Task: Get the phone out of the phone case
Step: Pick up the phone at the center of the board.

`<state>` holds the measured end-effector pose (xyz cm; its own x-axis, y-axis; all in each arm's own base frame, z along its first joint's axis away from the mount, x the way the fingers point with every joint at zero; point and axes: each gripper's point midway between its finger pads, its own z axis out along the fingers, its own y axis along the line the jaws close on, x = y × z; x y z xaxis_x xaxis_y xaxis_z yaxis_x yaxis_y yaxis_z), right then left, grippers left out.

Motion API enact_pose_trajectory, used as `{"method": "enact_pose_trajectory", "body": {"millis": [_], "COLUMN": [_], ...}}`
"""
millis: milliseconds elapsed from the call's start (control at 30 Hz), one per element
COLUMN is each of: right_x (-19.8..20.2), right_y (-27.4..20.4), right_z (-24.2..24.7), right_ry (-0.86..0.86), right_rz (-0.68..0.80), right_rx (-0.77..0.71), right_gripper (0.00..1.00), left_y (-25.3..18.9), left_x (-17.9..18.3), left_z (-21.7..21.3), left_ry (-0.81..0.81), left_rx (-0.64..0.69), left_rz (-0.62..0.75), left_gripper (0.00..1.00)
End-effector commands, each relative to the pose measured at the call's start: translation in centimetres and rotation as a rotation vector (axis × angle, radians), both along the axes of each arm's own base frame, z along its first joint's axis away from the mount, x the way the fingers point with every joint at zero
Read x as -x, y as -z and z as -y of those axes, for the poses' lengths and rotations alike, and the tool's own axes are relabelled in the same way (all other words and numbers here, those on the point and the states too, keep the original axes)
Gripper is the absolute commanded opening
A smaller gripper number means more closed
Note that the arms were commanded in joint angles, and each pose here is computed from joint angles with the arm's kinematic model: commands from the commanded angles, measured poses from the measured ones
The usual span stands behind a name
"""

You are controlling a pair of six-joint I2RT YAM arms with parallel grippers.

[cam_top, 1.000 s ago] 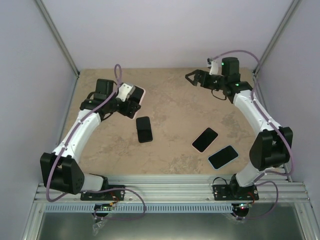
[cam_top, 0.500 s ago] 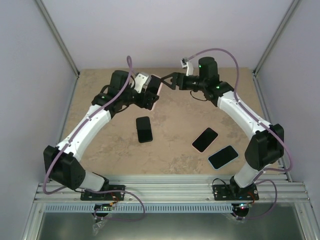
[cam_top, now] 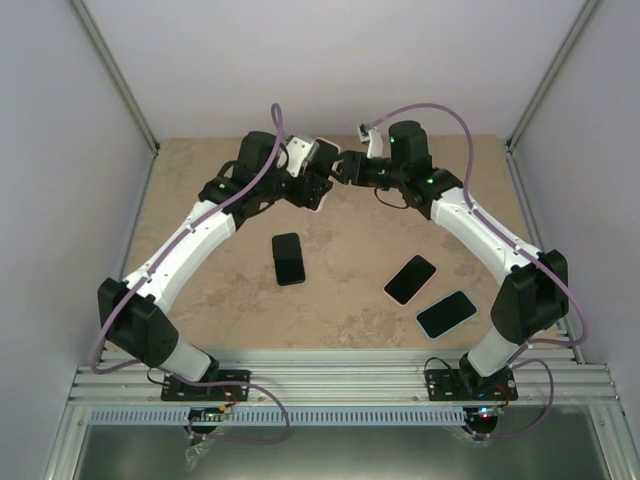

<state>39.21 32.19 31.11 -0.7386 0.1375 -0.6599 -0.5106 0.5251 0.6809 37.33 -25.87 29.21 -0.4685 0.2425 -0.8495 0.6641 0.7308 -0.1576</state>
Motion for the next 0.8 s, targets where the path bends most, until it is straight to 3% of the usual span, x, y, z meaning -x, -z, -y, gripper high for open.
{"method": "enact_pose_trajectory", "body": {"millis": [0,267,400,467,600,767], "right_x": [0.5,0.5,0.2,0.0,0.0,0.7], "right_y": [-0.3,-0.1,-0.4,-0.7,-2.2,-4.6], "right_z": [-0.2,0.2,1.1,1.7,2.9,4.4], "right_ry": [-0.005,0.009,0.028,0.035,0.021,-0.044], "right_rz": [-0.041,-0.052,-0.052,-0.044,-0.006,0.051], "right_rx": [-0.038,-0.036,-0.046,-0.054,-0.1,-0.182], "right_gripper": [0.51,0.13,0.01,0.01,0.01,0.01], "left_y": [-3.2,-2.7,-2.9,-2.8,-3.3,-3.8], "left_x": [-0.9,-0.9,-0.8,-0.4,0.8,3.3], "left_z": [1.5,3.8,3.8,3.9,4.2,4.6], "left_ry": [0.004,0.036,0.042,0.059,0.108,0.221], "left_rx": [0.045,0.027,0.026,0.032,0.055,0.061], "left_rz": [0.083,0.09,0.09,0.084,0.076,0.071], "left_gripper": [0.25,0.26,0.31,0.41,0.76,0.98]}}
